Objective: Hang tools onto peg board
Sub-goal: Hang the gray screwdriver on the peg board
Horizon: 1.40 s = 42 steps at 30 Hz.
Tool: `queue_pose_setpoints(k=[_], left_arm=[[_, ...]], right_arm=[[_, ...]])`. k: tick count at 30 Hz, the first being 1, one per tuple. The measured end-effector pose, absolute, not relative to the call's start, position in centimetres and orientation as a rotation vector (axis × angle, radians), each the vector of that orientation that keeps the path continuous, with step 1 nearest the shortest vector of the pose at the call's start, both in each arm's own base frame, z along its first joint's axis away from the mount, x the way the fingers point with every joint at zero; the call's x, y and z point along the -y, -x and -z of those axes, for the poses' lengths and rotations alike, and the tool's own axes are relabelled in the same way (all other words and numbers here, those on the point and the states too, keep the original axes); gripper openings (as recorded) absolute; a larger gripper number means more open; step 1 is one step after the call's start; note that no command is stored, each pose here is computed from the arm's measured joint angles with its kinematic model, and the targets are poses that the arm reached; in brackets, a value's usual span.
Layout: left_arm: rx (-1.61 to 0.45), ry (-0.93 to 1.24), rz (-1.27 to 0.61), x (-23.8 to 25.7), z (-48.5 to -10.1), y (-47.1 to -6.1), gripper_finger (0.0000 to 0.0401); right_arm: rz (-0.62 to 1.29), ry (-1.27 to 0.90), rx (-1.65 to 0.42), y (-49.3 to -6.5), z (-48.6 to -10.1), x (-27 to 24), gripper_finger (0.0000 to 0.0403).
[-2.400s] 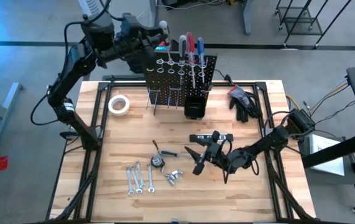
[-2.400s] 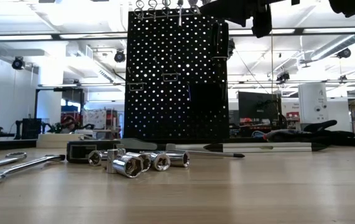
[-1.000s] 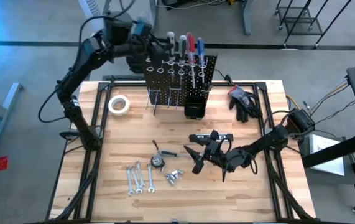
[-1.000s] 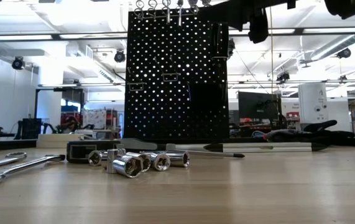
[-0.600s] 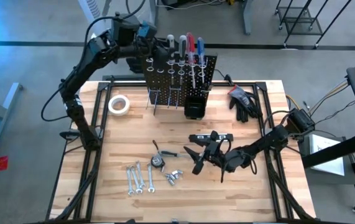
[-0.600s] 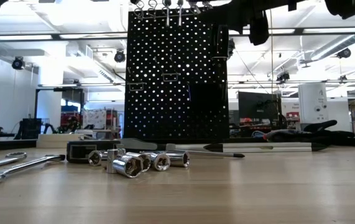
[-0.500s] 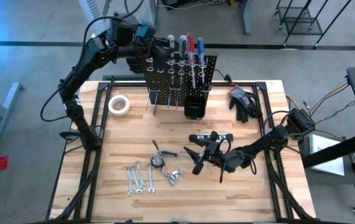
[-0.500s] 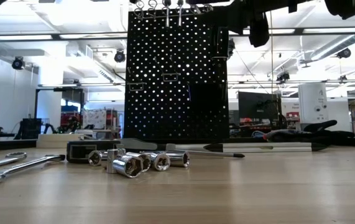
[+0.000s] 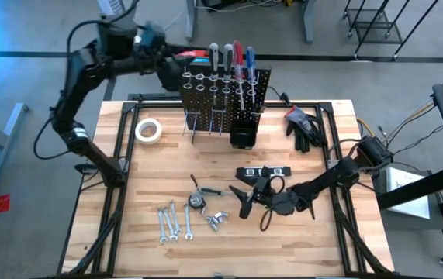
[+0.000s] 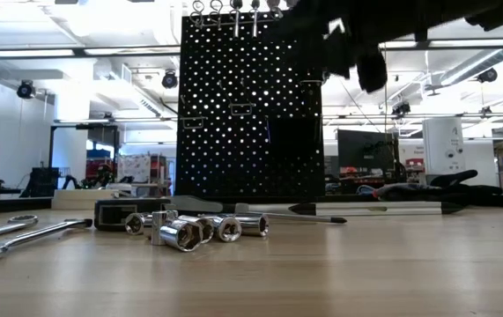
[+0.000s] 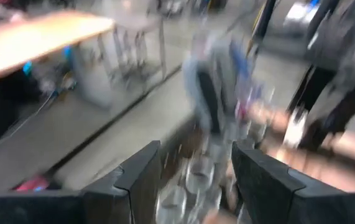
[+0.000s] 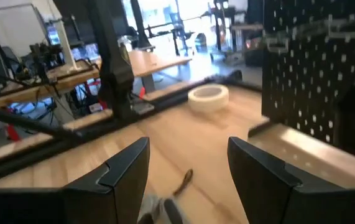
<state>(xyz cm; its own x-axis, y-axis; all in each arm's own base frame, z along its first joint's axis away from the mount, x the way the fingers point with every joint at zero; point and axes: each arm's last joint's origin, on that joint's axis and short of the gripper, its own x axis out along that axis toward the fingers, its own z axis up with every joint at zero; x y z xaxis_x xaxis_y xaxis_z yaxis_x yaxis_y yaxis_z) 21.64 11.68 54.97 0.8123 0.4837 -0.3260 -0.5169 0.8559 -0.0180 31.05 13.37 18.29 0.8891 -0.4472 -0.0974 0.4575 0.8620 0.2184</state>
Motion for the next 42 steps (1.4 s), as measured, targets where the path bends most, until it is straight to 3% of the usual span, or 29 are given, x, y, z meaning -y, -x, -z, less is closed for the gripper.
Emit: queue_pose_setpoints(k=[4,9,16,21,26,33,37,41,42], left_arm=[[-0.551,0.065,-0.586,-9.1,-53.0,-20.8,0.0183],[-0.659,0.018,-0.512,-3.9,-50.1,-21.0,0.0168],[-0.538,0.008,-0.421,3.3,-44.3,-19.5,0.0156],[-0.446,0.100,-0.355,6.8,-38.1,-18.1,0.0155],[-0.391,0.152,-0.334,7.8,-33.1,-17.8,0.0155],[-0.376,0.171,-0.387,7.5,-29.3,-17.6,0.0155],[-0.345,0.161,-0.473,7.3,-27.4,-17.5,0.0155],[-0.331,0.170,-0.488,7.3,-25.8,-17.5,0.0155],[-0.332,0.166,-0.492,7.2,-25.5,-17.5,0.0155]], right_arm=[[0.433,-0.235,-0.072,-31.6,-17.1,-13.7,0.0208],[0.189,-0.255,-0.195,-33.7,-14.4,-13.2,0.0208],[0.164,-0.271,-0.263,-37.4,-12.1,-12.5,0.0208],[0.251,-0.173,-0.464,-39.7,-11.1,-11.1,0.0208],[0.303,-0.103,-0.605,-41.4,-10.6,-9.9,0.0208],[0.204,-0.141,-0.776,-42.2,-9.4,-8.6,0.0203],[0.238,-0.173,-0.810,-41.9,-9.0,-8.2,0.0166],[0.252,-0.175,-0.824,-41.8,-9.0,-8.1,0.0073],[0.251,-0.172,-0.824,-41.8,-9.0,-8.1,0.0066]])
